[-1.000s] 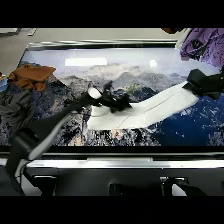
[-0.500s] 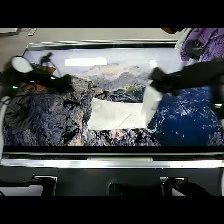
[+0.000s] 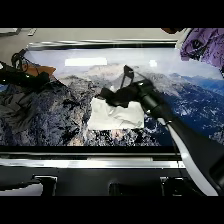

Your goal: Fold the clothes and pants, and hang the long-sleeved shirts on hangers.

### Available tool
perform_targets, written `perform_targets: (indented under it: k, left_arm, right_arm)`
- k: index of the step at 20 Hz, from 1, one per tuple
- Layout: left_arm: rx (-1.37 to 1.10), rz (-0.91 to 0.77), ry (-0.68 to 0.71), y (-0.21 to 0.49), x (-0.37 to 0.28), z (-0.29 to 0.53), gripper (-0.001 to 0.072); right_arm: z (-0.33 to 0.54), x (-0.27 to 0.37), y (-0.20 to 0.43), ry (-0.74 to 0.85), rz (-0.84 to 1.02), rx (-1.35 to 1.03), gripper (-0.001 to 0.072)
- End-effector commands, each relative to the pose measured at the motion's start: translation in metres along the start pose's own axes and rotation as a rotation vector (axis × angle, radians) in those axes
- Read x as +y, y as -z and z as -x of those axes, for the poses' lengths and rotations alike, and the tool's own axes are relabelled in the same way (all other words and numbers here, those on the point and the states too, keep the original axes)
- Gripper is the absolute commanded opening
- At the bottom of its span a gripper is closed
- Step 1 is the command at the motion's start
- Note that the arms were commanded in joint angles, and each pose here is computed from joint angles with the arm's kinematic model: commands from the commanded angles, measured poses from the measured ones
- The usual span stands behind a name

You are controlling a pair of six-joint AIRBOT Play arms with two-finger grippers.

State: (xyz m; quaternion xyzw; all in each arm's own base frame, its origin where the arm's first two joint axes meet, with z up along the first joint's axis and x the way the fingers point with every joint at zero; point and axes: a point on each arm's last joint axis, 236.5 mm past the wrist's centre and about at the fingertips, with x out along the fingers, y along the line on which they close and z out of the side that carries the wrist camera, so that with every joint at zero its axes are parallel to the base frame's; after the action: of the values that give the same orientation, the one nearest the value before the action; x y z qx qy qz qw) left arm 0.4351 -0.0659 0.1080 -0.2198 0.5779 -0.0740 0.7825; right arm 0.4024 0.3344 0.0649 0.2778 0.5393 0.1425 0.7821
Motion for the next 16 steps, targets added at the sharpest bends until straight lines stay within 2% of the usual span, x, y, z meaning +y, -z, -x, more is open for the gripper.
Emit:
perform_targets:
  k: [1, 9, 11, 13, 15, 16]
  left_arm:
    - [-0.001, -0.005, -0.006, 0.000, 0.003, 0.003, 0.0015]
    - [0.002, -0.004, -0.006, 0.000, 0.003, 0.002, 0.0015]
    - [0.001, -0.004, -0.006, 0.000, 0.004, 0.002, 0.0015]
    - [0.003, -0.007, -0.007, 0.000, 0.004, 0.001, 0.0015]
    - [0.005, -0.007, -0.014, 0.000, 0.006, 0.001, 0.0015]
    - [0.010, -0.007, -0.016, 0.001, 0.006, 0.001, 0.0015]
  right_arm:
    - [-0.033, 0.010, 0.016, -0.024, -0.045, 0.017, 0.0035]
    - [-0.069, 0.006, 0.014, -0.049, -0.105, 0.017, 0.0051]
    - [-0.076, 0.006, 0.019, -0.057, -0.133, 0.040, 0.0255]
    - [-0.076, 0.010, 0.022, -0.075, -0.102, 0.051, 0.0407]
    - [-0.066, 0.016, 0.023, -0.089, -0.049, 0.055, 0.0490]
    - [-0.058, 0.017, 0.021, -0.090, -0.025, 0.051, 0.0491]
